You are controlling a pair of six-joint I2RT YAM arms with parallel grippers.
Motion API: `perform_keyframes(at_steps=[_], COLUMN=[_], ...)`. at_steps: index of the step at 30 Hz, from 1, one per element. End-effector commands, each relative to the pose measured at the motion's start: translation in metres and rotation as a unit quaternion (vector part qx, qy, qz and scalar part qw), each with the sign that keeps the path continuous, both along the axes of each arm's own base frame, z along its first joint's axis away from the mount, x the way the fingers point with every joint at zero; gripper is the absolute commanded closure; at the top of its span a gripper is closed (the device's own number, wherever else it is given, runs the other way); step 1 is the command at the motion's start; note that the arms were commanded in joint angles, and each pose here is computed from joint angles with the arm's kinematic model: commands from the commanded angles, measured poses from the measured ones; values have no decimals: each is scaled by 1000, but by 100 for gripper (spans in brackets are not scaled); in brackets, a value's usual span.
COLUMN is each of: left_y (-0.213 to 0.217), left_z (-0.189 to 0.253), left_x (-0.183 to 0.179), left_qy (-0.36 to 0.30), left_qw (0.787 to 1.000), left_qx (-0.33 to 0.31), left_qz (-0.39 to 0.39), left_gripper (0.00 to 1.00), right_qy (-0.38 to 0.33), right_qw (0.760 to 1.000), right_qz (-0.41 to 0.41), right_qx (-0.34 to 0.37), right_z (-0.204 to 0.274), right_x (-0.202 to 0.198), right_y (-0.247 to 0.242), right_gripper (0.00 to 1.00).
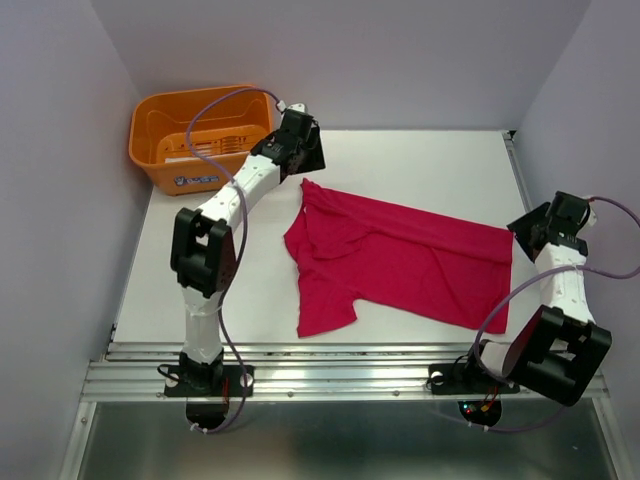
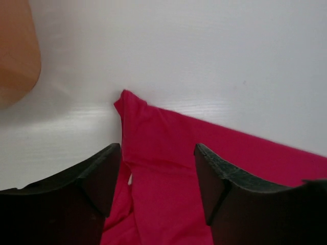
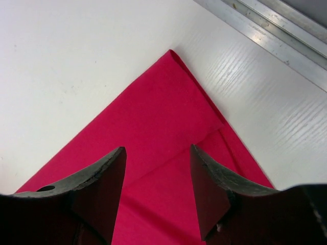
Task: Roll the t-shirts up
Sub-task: Fold the T-shirt at the center of the board.
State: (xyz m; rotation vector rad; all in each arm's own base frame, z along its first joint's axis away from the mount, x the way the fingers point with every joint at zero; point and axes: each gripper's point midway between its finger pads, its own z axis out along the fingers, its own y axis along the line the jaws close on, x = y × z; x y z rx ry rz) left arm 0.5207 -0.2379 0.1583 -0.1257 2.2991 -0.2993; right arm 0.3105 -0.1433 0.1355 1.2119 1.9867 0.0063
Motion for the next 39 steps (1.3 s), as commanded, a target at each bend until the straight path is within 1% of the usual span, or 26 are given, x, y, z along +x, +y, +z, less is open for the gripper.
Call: perform_keyframes(at_steps=[1,2,4,5,7,8,10,11,14,19,20,25,29,36,37,38,39], left_y=[-7,-8,-9,-8,-11,-10,-15,-16,-21,-17,-18,-22,-25,-23,-23,-23,-24], left_z=[57,35,22,4,-10,-31,-48,-59,-82,-104,-107,-117,-122,-136,-137,-134,-131], left_x=[-54,-69,-87,-106,-120,-134,-143,-151,-165,-170,-172,-174,-179,-181,-183,-181,-181], left_qy=[-38,-12,3,22,34,57,75,88,110,128,131,140,143,160,164,161,161], left_qw=[999,1000,999,999,999,998,997,995,993,991,991,989,989,986,986,986,986], left_qx=[-21,-24,-25,-20,-32,-24,-23,-20,-23,-14,-12,-11,-7,10,14,13,13], left_qz=[-14,-17,-19,-23,-21,-25,-28,-33,-34,-28,-30,-38,-42,-38,-39,-37,-37], left_gripper=[37,44,50,53,54,54,53,48,40,41,44,52,57,56,61,75,83], right_qy=[-8,-10,-10,-8,-11,-12,-12,-13,-8,-4,-5,-3,-2,0,0,0,-1], right_qw=[999,999,999,999,999,998,998,998,997,997,997,997,997,997,997,997,997], right_qz=[28,30,33,34,44,47,54,54,61,63,63,63,63,62,61,61,61], right_qx=[16,19,22,24,29,33,37,37,39,37,35,39,40,41,41,40,41], right_z=[7,7,6,3,3,2,1,1,-1,-2,-1,-3,-5,-7,-7,-7,-7], right_x=[-5,-6,-8,-9,-7,-7,-5,-5,-4,-5,-5,-6,-8,-9,-9,-9,-9], right_y=[14,16,18,19,25,27,32,32,35,35,35,36,37,37,37,37,37], right_gripper=[41,41,41,42,41,41,41,41,41,41,41,41,41,41,41,41,41])
